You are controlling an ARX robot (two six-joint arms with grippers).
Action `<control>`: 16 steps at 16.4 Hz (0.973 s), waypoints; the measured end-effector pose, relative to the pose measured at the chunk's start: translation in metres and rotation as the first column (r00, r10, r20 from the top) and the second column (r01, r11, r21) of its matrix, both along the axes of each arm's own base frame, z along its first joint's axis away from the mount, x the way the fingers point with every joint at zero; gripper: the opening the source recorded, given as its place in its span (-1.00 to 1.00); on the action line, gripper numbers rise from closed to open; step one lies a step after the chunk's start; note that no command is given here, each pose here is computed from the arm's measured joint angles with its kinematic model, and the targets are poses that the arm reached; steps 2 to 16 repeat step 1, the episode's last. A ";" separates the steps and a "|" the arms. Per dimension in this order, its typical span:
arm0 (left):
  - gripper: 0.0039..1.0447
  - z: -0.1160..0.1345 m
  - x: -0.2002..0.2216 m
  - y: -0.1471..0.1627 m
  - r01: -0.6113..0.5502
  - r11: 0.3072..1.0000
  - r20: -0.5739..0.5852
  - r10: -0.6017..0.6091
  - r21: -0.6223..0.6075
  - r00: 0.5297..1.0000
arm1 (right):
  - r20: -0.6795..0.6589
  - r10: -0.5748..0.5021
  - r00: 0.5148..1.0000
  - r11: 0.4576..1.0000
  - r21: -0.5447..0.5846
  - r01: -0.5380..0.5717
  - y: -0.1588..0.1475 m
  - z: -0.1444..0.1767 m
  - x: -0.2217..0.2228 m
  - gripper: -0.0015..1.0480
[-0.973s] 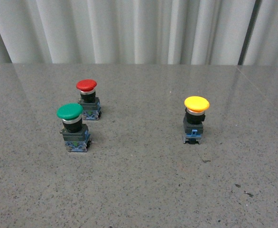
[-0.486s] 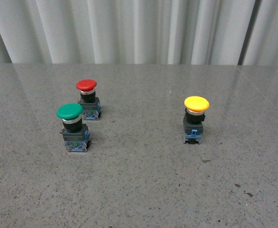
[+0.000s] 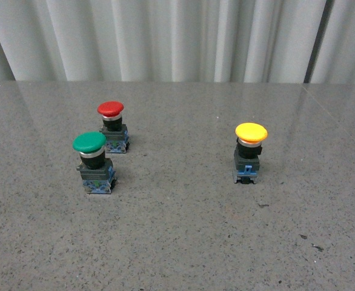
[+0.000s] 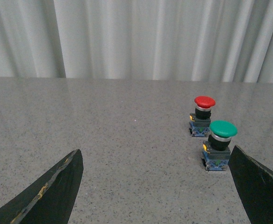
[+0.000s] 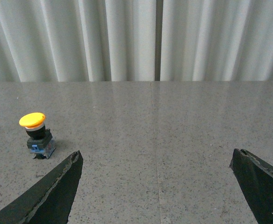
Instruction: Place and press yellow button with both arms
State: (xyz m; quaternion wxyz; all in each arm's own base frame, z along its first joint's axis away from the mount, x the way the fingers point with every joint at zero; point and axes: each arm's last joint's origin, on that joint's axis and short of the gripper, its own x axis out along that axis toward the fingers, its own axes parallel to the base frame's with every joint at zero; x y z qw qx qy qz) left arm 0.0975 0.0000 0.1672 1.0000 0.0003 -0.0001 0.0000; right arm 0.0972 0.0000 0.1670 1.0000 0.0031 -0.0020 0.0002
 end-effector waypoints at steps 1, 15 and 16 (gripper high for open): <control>0.88 0.000 0.000 0.000 0.000 1.000 0.000 0.000 0.000 1.000 | 0.000 0.000 1.000 1.000 0.000 0.000 0.000 0.000 0.000 0.87; 0.88 0.000 0.000 0.000 0.000 1.000 0.000 0.000 0.000 1.000 | 0.000 0.000 1.000 1.000 0.000 0.000 0.000 0.000 0.000 0.87; 0.88 0.000 0.000 0.000 0.000 1.000 0.000 0.000 0.000 1.000 | 0.000 0.000 1.000 1.000 0.000 0.000 0.000 0.000 0.000 0.87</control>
